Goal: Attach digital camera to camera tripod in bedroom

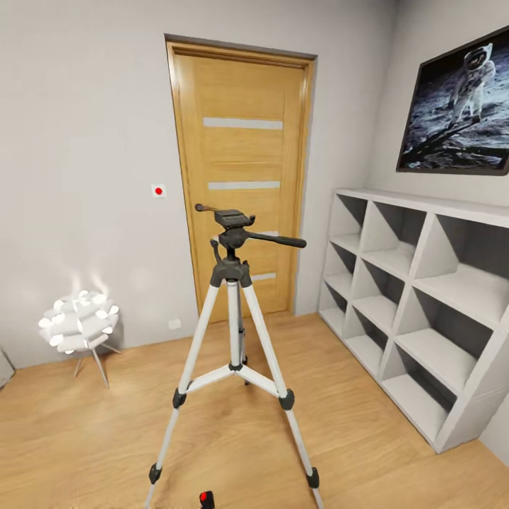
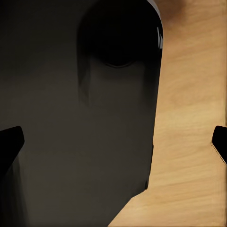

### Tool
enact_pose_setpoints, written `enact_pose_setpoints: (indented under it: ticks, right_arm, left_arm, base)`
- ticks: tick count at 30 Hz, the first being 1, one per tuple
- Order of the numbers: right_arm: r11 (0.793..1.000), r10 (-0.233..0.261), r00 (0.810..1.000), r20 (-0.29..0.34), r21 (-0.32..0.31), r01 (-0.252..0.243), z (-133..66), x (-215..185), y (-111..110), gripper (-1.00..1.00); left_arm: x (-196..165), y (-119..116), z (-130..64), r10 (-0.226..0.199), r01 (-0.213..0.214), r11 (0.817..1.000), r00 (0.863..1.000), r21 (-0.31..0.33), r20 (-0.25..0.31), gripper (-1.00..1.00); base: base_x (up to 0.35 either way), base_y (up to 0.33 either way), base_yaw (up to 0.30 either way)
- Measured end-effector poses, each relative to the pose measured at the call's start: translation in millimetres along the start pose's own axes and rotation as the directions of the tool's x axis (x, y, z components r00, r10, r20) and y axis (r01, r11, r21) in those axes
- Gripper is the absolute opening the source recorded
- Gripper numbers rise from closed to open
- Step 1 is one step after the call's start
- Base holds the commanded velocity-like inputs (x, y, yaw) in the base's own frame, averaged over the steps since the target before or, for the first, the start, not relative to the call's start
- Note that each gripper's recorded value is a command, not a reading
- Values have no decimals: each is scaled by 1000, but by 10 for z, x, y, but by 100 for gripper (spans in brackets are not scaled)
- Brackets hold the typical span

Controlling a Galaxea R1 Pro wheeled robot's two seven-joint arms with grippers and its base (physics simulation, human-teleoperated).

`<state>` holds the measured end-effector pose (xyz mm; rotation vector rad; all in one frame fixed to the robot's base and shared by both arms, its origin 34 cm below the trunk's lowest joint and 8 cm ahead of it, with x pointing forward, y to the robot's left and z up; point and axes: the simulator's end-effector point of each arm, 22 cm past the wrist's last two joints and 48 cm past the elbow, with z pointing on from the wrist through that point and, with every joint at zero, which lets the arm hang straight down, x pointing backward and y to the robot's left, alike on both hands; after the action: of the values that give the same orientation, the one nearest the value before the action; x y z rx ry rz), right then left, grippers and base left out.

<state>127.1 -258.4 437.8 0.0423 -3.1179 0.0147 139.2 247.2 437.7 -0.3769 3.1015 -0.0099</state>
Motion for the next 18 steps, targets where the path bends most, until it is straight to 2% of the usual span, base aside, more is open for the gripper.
enact_pose_setpoints:
  ticks: [18]
  right_arm:
    - [1000,0,1000,0,0,0,0,-2,0,100]
  left_arm:
    - [2,-9,0,0,0,1000,1000,0,0,100]
  base:
    - [1,-1,264]
